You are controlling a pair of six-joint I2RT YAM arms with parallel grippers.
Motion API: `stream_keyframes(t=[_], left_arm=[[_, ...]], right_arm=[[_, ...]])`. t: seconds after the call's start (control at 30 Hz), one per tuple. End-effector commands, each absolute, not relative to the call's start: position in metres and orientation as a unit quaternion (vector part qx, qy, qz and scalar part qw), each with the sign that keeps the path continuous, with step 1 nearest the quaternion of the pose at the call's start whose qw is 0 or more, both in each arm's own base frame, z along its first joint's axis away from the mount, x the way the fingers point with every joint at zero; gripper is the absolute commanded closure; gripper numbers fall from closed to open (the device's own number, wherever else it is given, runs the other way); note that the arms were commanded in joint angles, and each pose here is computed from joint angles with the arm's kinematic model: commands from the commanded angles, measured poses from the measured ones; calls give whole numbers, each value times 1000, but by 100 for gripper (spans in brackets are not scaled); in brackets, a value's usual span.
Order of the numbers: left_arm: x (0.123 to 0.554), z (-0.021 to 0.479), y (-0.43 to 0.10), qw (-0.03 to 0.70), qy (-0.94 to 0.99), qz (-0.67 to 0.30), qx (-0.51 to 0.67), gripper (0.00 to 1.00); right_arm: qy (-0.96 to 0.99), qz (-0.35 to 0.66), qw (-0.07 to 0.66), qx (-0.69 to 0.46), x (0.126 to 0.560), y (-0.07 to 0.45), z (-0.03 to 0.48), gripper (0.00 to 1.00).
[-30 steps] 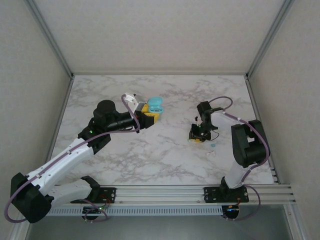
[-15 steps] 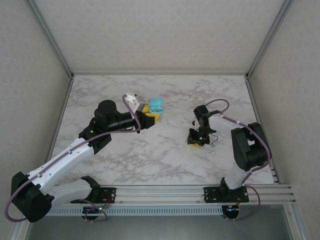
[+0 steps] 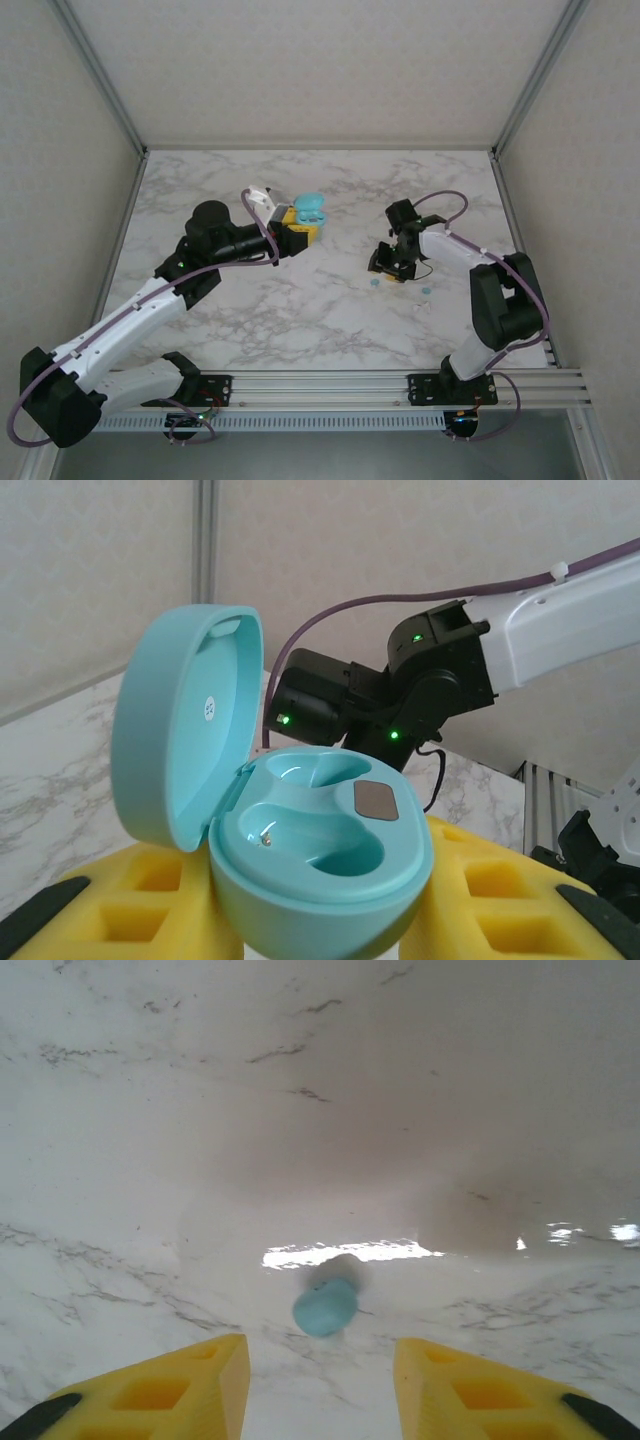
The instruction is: Insert the wireless bluetooth earbuds into the charging case
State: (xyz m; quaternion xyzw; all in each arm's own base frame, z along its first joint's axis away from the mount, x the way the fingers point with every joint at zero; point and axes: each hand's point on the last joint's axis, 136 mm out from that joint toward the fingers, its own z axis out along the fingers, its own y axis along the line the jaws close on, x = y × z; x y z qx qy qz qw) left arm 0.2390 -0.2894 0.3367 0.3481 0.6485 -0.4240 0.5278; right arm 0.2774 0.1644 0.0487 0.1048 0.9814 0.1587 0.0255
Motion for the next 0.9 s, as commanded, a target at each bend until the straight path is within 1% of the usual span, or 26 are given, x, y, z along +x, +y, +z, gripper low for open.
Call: stream_keyframes(t=[0.0,0.23,0.47,0.87], left_arm=[[235,351,-288,545,634,-422,351,77],[233,351,-285,548,634,-419,350,77],[233,350,-285,547,635,-418,350,77],[234,349,-285,547,637,-417,350,78]], right_arm=[[980,159,2,122,273,174,37,57],[985,125,-6,119,272,174,27,57],[989,116,-10,95,276,180,23,65],[996,66,-16,52,277,176,20,68]])
